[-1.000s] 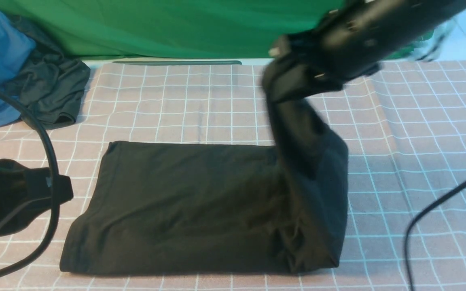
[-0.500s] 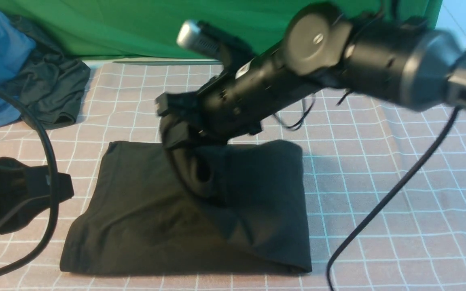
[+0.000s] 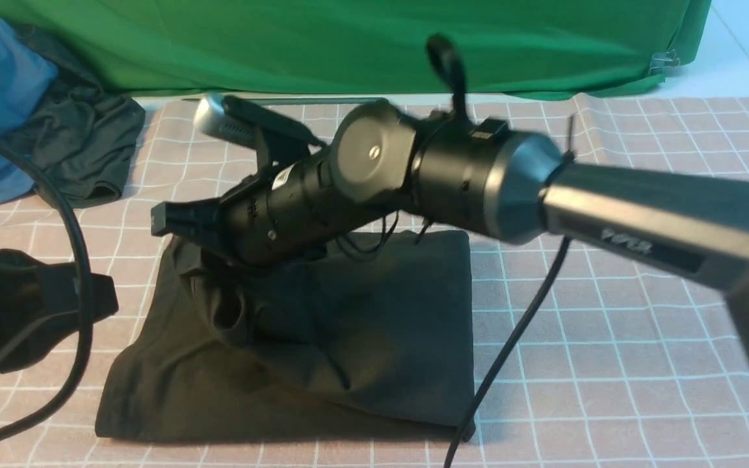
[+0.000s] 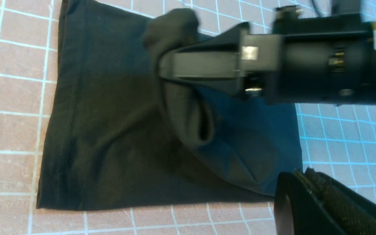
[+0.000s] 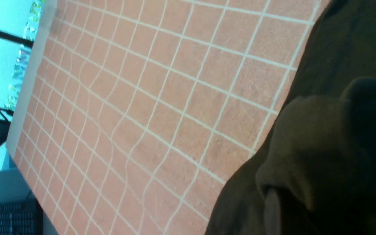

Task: Fold a long-sleeved shirt over a pink coffee tablecloth.
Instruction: 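Fold the right end of the dark garment over onto its left end with the right gripper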

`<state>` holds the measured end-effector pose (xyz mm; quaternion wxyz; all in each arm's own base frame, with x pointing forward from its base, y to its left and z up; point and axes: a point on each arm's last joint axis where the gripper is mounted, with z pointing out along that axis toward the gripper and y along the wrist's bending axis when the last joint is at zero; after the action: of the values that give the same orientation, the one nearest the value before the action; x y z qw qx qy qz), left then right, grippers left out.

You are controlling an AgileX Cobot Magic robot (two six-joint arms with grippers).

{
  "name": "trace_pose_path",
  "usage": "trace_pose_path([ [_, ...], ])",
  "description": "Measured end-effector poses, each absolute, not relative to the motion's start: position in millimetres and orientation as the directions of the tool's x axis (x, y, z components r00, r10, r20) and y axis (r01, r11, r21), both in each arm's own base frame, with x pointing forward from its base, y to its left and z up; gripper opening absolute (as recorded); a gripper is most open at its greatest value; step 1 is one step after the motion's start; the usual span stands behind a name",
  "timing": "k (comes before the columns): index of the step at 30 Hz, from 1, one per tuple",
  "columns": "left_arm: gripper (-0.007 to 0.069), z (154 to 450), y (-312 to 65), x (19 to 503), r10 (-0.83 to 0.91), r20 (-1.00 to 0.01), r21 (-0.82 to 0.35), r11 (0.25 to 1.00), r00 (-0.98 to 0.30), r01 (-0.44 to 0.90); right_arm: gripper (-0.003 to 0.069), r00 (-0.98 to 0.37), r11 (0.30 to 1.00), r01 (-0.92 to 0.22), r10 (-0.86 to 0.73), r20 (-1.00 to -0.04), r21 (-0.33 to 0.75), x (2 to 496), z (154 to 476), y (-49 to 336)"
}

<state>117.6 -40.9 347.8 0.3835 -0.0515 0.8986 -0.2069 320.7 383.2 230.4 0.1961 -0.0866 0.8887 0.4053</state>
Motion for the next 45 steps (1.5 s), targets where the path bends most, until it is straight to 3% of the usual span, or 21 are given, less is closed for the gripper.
trace_pose_path([
  [5,0.0013,347,-41,117,-0.247,-0.66,-0.409,0.91,-0.709,0.064,0.0447,-0.903,0.658,-0.319,0.007,-0.429,0.682,321,224,387],
  [7,0.0013,346,-41,116,-0.251,-0.652,-0.413,0.909,-0.715,0.057,0.0492,-0.897,0.653,-0.351,-0.029,-0.441,0.671,321,229,385],
  [9,0.0013,346,-41,116,-0.265,-0.64,-0.423,0.905,-0.721,0.043,0.0492,-0.875,0.649,-0.422,-0.111,-0.471,0.633,322,241,374],
  [11,0.0013,345,-41,116,-0.275,-0.632,-0.43,0.902,-0.724,0.033,0.044,-0.844,0.651,-0.493,-0.196,-0.499,0.577,323,255,359],
  [14,0.0013,342,-43,123,-0.28,-0.605,-0.438,0.899,-0.745,0.017,0.0234,-0.792,0.676,-0.571,-0.304,-0.53,0.466,328,286,320],
  [15,0.0013,341,-43,123,-0.281,-0.602,-0.438,0.899,-0.748,0.016,0.0216,-0.791,0.677,-0.57,-0.298,-0.535,0.466,329,289,315],
  [16,0.0013,339,-46,129,-0.28,-0.582,-0.445,0.895,-0.764,0.011,0.0127,-0.77,0.694,-0.595,-0.348,-0.535,0.406,330,301,299],
  [19,0.0013,330,-56,152,-0.255,-0.516,-0.467,0.884,-0.818,0.019,0.0043,-0.747,0.737,-0.611,-0.416,-0.519,0.289,327,333,254],
  [22,0.0013,320,-68,184,-0.237,-0.458,-0.502,0.864,-0.857,0.029,0.0039,-0.748,0.765,-0.608,-0.464,-0.474,0.211,317,354,222],
  [28,0.0013,297,-91,242,-0.184,-0.386,-0.5,0.865,-0.904,0.038,0.0039,-0.744,0.774,-0.607,-0.474,-0.471,0.179,290,373,197],
  [35,0.0013,248,-118,302,-0.11,-0.3,-0.331,0.944,-0.948,-0.005,0.0039,-0.764,0.787,-0.589,-0.469,-0.444,0.182,269,351,184],
  [40,0.0013,206,-115,316,-0.075,-0.206,-0.217,0.976,-0.976,-0.029,0.0039,-0.778,0.795,-0.579,-0.473,-0.413,0.181,265,329,180],
  [45,0.0013,191,-113,318,-0.064,-0.162,-0.159,0.987,-0.985,-0.038,0.0036,-0.777,0.793,-0.583,-0.481,-0.406,0.176,264,322,179],
])
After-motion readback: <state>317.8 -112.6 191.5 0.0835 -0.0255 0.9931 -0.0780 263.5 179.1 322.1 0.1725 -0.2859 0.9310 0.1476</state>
